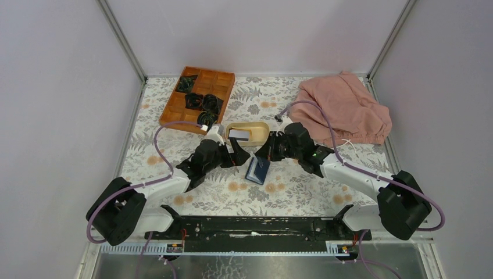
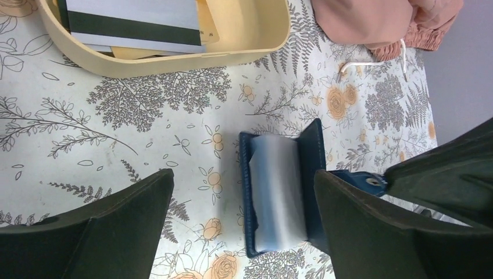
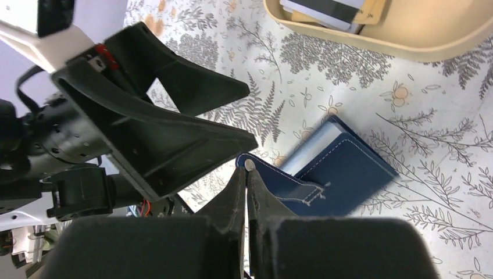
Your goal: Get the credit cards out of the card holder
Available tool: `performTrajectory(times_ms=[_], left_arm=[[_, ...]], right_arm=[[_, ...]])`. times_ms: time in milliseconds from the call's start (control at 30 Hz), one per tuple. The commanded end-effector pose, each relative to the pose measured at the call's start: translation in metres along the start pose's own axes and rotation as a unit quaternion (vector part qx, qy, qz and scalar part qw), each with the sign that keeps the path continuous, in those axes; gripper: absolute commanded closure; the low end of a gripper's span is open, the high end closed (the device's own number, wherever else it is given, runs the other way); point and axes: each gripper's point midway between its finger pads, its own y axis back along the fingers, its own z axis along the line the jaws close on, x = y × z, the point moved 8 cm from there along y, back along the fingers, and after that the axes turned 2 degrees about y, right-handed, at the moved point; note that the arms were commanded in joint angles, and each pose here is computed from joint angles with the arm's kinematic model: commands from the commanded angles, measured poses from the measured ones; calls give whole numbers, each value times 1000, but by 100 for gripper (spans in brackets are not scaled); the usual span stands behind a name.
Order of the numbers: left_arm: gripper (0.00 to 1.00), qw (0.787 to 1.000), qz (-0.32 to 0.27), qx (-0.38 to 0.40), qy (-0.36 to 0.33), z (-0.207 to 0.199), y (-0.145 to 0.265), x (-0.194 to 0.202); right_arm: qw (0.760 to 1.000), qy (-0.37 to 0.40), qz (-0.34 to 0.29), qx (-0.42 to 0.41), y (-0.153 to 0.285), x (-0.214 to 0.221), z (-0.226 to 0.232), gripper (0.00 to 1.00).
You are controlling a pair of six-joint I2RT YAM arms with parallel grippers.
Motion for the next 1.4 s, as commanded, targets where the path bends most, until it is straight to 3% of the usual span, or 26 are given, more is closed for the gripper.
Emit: performTrajectory(times_ms=[0, 200, 333, 400, 433, 500, 600, 733, 767, 833, 900, 967, 1167, 1233, 1367], left_arm=[[1, 1000, -18, 1, -3, -2, 5, -2], [0, 996, -81, -8, 48, 4, 21, -17], [0, 993, -71, 43, 82, 9, 19, -34], [0, 994, -72, 32, 71, 10, 15, -38], [7, 995, -69, 32, 65, 10, 14, -39], [33, 996, -65, 28, 55, 9, 12, -40], [47, 997, -59, 21, 38, 3, 10, -37], [53, 999, -48, 16, 19, -8, 7, -29], [59, 999, -47, 17, 20, -9, 7, -29], [83, 998, -45, 24, 24, -10, 6, -26], [92, 998, -51, 36, 29, -12, 8, -25], [92, 997, -59, 45, 30, -13, 8, -25], [55, 996, -48, 65, 24, -23, 2, -23], [54, 996, -38, 74, 21, -29, -2, -20], [70, 997, -23, 75, 11, -37, -9, -11]], right_arm=[[999, 19, -26, -40, 7, -22, 22, 100], [1000, 6, -18, -19, -2, -11, 8, 100], [999, 12, -35, 3, 6, -10, 3, 100], [998, 16, -49, 23, 12, -9, -3, 100], [998, 18, -52, 32, 15, -7, -6, 100], [997, 21, -54, 46, 20, -3, -12, 100], [997, 21, -47, 62, 23, 9, -23, 100], [995, 12, -48, 91, 27, 23, -37, 100], [994, 11, -48, 102, 29, 28, -42, 100], [991, 9, -52, 124, 33, 31, -49, 100], [987, 10, -53, 149, 37, 33, -55, 100], [984, 14, -52, 172, 40, 35, -60, 100], [975, 21, -40, 216, 36, 39, -73, 100], [972, 20, -36, 232, 31, 41, -79, 100], [966, 14, -28, 256, 24, 46, -88, 100]])
